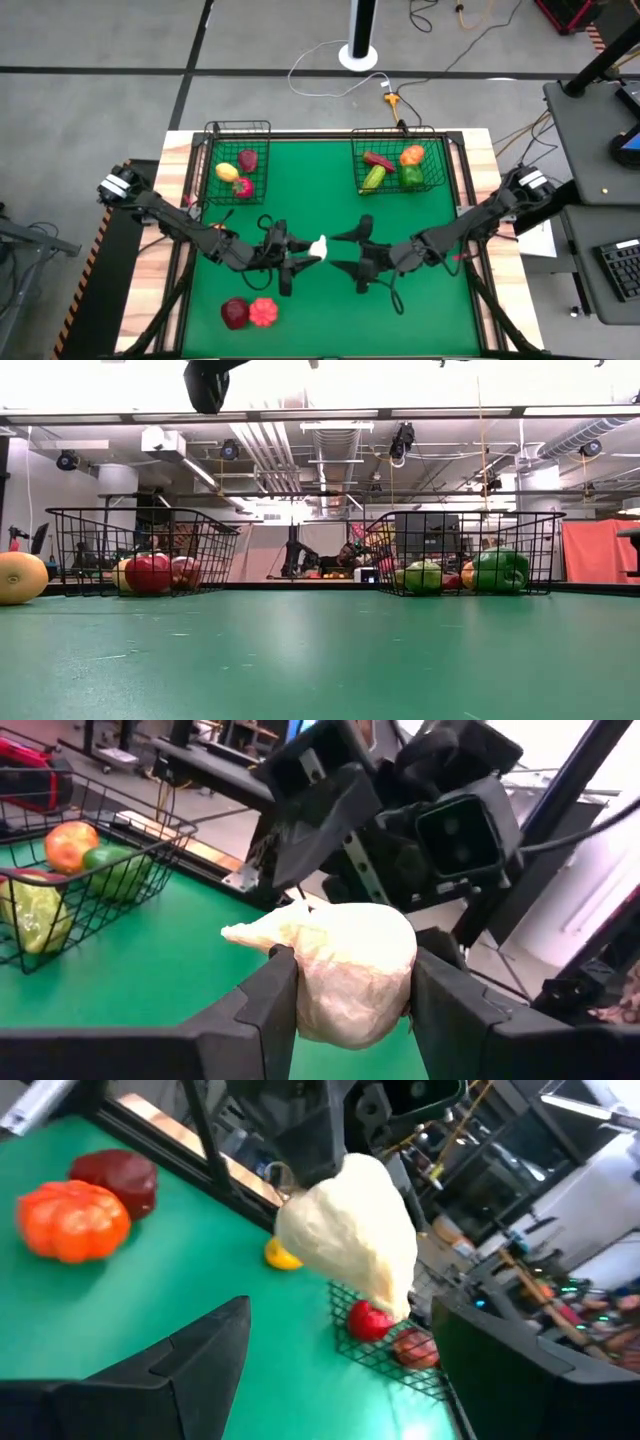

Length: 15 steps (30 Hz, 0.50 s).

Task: Sort produce into baskets
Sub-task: Put the white garlic into the right wire basket

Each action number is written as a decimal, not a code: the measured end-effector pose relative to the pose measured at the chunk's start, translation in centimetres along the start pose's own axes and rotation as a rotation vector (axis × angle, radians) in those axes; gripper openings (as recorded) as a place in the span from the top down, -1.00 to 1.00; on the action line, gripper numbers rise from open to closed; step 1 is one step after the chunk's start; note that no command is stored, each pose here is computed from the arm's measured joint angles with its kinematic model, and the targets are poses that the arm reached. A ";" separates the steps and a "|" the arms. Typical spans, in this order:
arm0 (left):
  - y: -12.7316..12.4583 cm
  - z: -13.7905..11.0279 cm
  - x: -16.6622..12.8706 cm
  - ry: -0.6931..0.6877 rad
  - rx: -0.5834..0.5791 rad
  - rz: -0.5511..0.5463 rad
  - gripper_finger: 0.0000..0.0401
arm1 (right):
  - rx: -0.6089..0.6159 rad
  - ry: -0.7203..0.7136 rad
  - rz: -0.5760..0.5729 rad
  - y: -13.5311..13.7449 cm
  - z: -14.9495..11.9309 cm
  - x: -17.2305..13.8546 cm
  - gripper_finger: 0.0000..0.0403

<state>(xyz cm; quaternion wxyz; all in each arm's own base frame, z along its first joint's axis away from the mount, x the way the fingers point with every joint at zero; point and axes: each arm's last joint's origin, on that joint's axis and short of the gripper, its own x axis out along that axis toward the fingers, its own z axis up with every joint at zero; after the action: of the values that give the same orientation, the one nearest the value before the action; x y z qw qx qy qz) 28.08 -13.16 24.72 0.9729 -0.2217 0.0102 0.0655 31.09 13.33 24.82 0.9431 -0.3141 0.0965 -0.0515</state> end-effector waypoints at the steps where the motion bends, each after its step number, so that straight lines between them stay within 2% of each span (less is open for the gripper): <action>1: 0.0 0.0 0.1 -0.001 -0.001 0.002 0.28 | -0.011 -0.001 -0.005 0.1 0.2 0.2 -0.49; 9: -0.2 -0.1 0.7 -0.006 -0.001 0.008 0.28 | -0.080 0.039 -0.064 0.7 1.0 2.0 -0.46; 15: -0.1 -0.1 0.7 -0.005 0.000 0.013 0.28 | -0.080 0.043 -0.063 0.9 0.9 2.2 -0.34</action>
<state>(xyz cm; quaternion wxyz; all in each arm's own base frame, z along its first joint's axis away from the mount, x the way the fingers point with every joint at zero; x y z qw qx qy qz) 28.82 -13.18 24.62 0.9724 -0.2216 0.0091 0.0723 33.51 14.22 24.70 0.9255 -0.3531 0.1088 -0.0838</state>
